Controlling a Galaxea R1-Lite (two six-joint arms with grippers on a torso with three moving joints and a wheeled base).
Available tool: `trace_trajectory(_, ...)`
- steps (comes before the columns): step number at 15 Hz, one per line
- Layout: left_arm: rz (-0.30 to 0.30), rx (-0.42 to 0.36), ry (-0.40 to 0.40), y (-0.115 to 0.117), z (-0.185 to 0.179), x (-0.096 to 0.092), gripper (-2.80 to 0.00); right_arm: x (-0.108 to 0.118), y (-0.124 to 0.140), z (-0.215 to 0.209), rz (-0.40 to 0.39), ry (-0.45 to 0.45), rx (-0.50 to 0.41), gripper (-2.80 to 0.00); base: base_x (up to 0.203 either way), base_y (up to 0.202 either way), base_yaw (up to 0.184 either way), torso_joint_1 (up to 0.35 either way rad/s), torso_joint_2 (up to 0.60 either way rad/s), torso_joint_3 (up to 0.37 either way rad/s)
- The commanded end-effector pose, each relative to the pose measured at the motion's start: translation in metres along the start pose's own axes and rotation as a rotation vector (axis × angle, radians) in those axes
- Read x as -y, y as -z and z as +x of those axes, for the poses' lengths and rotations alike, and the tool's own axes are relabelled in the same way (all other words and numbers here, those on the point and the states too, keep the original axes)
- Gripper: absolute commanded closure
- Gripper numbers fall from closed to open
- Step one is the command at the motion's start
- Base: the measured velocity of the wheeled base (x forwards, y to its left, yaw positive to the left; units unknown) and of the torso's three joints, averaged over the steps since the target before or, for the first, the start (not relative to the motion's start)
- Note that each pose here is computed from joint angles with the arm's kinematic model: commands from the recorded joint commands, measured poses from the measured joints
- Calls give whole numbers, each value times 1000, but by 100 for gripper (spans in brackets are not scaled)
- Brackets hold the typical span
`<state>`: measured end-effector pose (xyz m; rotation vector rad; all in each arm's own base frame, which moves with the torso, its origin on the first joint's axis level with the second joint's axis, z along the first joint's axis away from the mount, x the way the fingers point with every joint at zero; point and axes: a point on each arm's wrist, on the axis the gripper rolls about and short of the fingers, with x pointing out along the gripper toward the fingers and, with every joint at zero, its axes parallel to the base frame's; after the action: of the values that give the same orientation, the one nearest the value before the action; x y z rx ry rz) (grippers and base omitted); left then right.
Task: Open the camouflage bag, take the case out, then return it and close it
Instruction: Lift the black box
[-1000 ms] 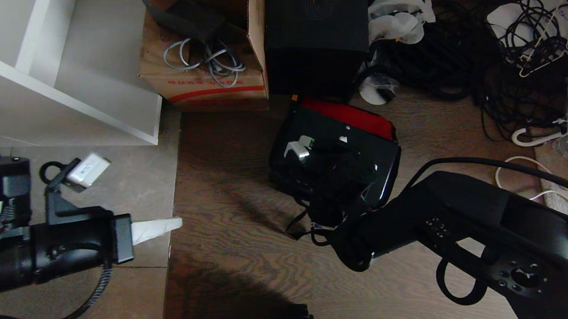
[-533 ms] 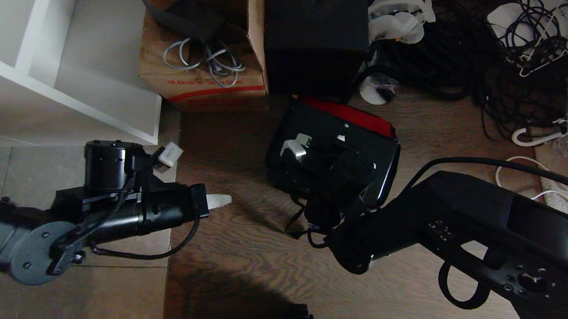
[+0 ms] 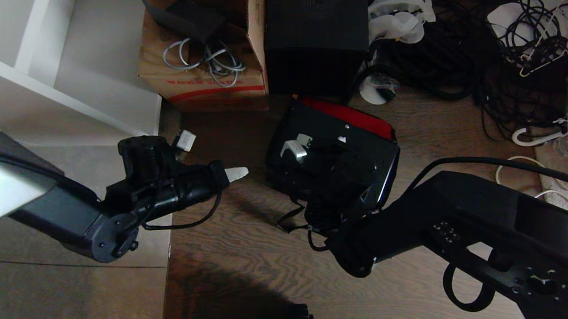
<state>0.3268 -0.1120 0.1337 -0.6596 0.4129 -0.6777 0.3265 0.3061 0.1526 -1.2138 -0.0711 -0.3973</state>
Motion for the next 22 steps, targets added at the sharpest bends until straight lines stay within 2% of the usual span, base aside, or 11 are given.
trace_trajectory(1,-27,-24,-9,7,10,-12,0,2,0,-1,3,4,-3,0,0,0,0,0,0,0)
trace_trajectory(6,-30,-59,32,8,19,-16,0,0,-4,-7,14,-4,11,0,0,0,0,0,0,0)
trace_trajectory(10,-35,-129,114,11,22,-16,0,-4,-8,-15,24,-16,27,0,0,0,0,0,0,0)
trace_trajectory(12,-5,-84,164,8,27,-16,0,-7,-9,-19,24,-26,32,0,0,0,0,0,0,0)
trace_trajectory(14,-16,-45,204,6,35,-20,0,-8,-9,-21,30,-31,26,0,0,0,0,0,0,0)
trace_trajectory(22,-48,-72,181,17,44,-32,0,-7,-10,-20,38,-26,26,0,0,0,0,0,0,0)
